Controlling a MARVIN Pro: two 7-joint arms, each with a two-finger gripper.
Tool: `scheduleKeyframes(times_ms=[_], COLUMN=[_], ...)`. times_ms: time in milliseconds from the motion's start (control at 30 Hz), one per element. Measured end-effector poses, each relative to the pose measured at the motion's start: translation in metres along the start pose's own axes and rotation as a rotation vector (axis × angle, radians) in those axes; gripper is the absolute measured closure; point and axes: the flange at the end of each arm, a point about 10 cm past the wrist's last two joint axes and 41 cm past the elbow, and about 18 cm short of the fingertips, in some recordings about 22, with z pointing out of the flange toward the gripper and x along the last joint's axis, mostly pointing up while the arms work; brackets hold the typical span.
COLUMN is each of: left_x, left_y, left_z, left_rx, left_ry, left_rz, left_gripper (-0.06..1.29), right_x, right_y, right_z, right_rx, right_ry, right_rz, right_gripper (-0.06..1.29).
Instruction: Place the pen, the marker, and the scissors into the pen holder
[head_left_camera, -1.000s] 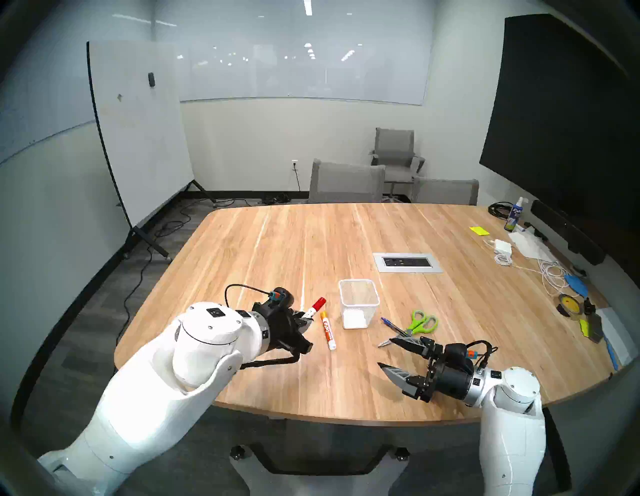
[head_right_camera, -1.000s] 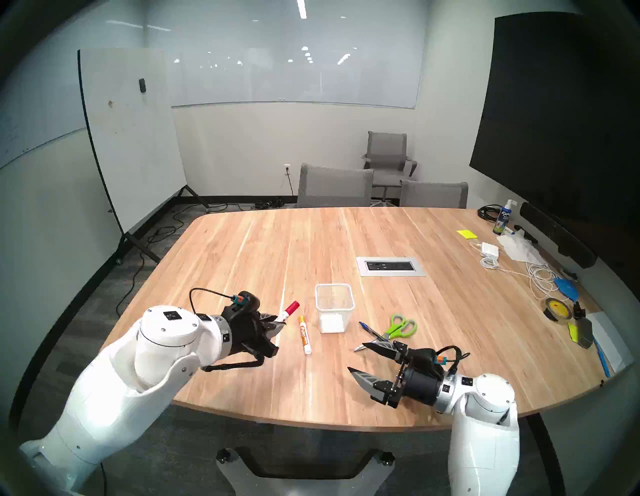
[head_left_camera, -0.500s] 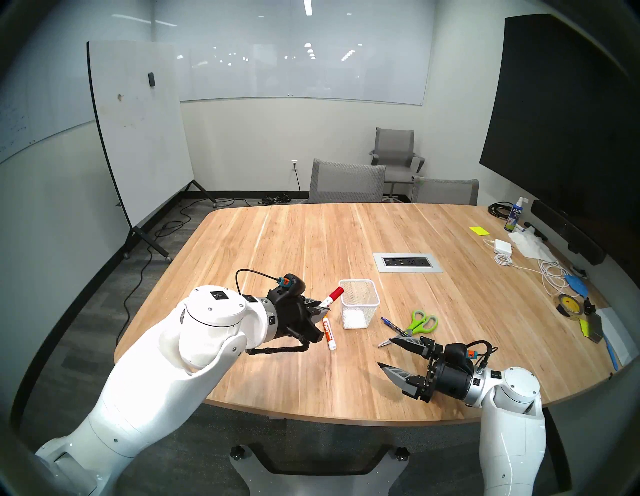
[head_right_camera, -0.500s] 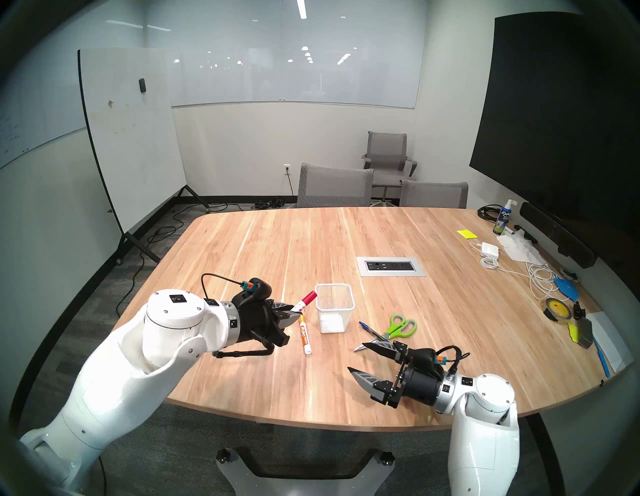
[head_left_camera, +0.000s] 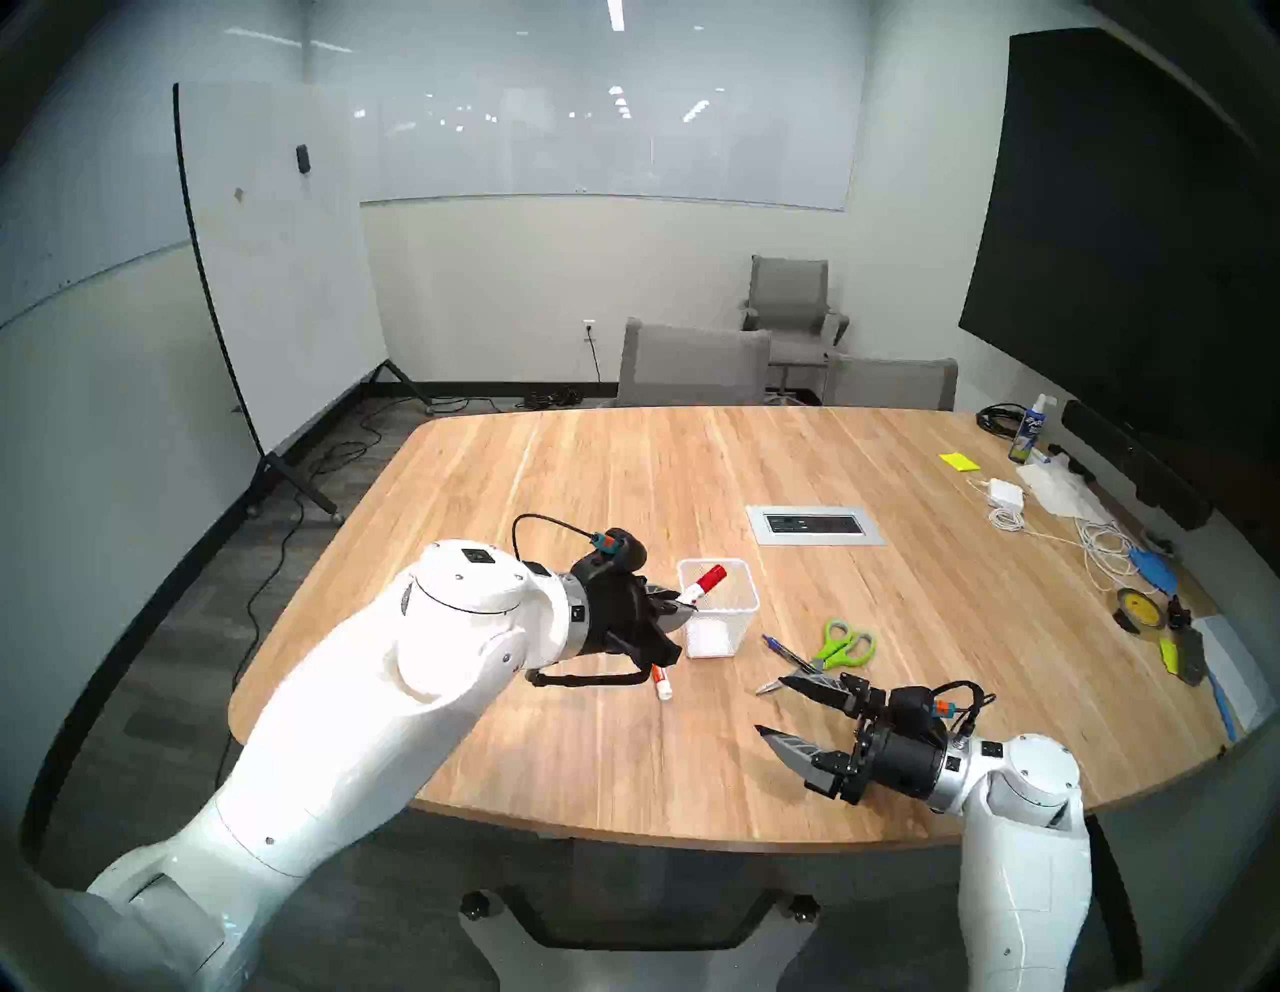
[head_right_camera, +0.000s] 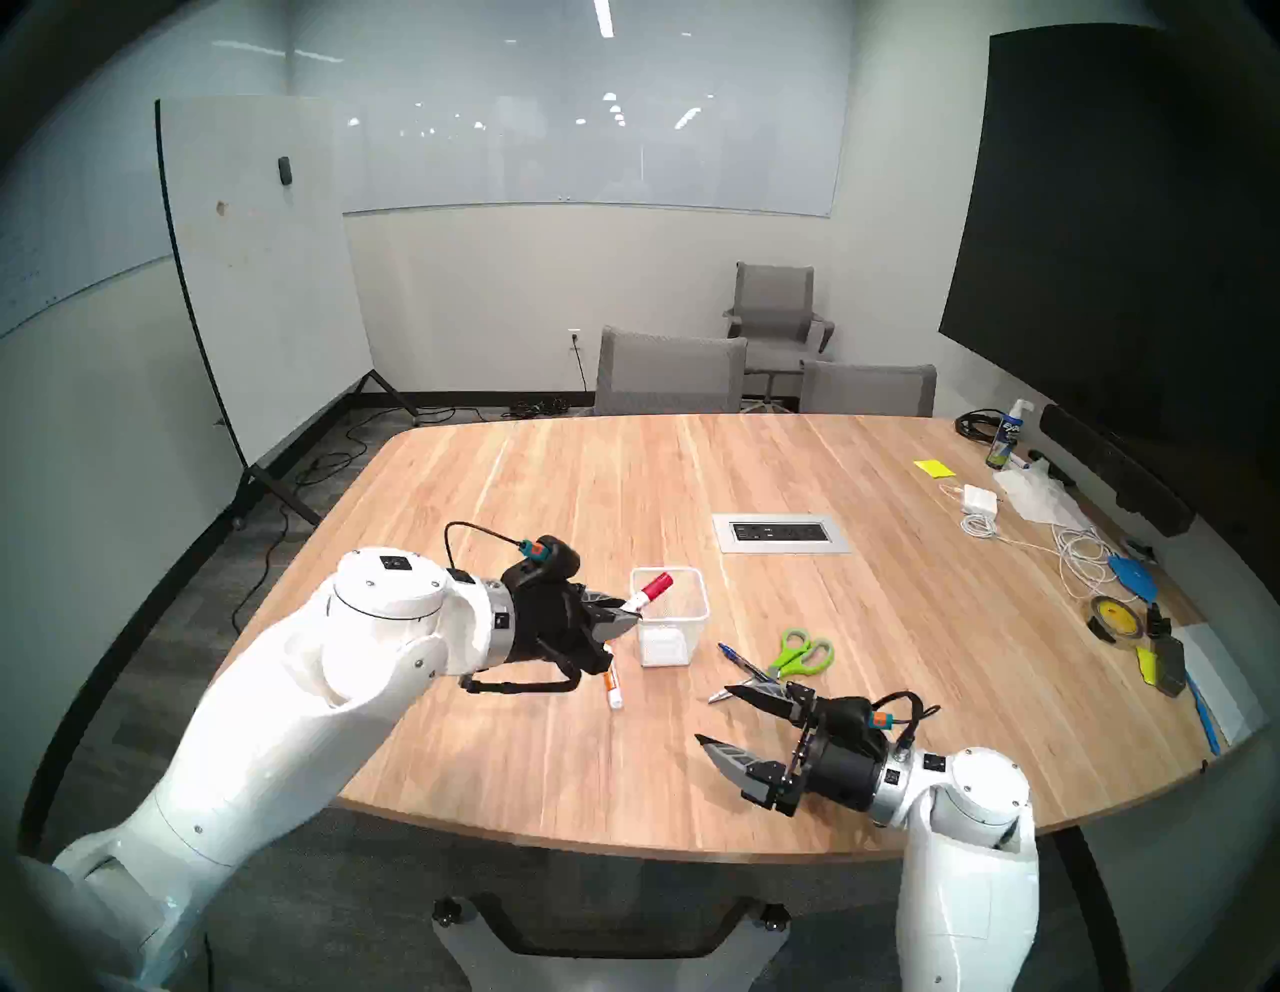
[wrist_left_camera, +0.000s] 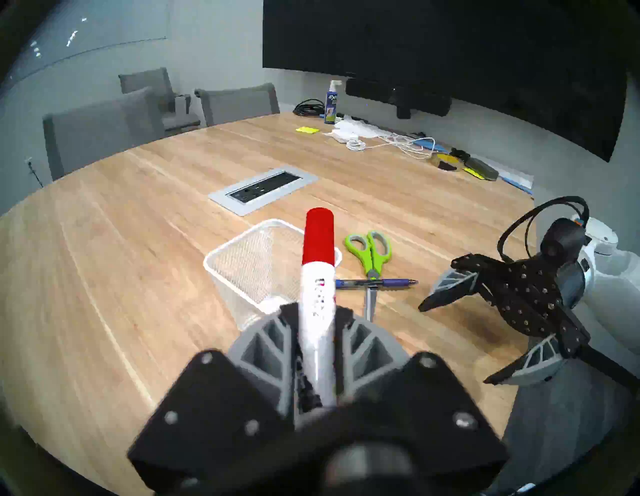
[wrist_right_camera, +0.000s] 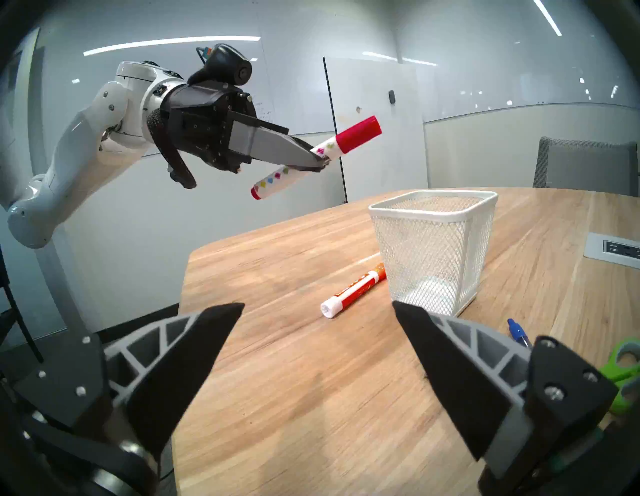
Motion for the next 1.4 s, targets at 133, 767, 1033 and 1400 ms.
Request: scheduleKeyframes(times_ms=[133, 767, 1033, 1400], left_x=[0.008, 0.017, 0.010, -0.001], left_y=[0.005, 0.017, 0.014, 0.017], left_z=[0.003, 0.008, 0.000, -0.001], left_rx=[-0.031, -0.117, -0.126, -0.165], left_ry=[-0.001, 0.001, -0.010, -0.023], left_rz=[0.012, 0.063, 0.076, 0.081], left_gripper=[1.04, 1.04, 1.04, 1.04], right_x=[0.000, 0.000, 0.000, 0.000], right_y=[0.000, 0.000, 0.000, 0.000], right_z=[0.000, 0.000, 0.000, 0.000], right_rx=[0.000, 0.000, 0.000, 0.000], right_ry=[0.000, 0.000, 0.000, 0.000], right_rz=[0.000, 0.000, 0.000, 0.000], right_gripper=[-0.01, -0.01, -0.01, -0.01])
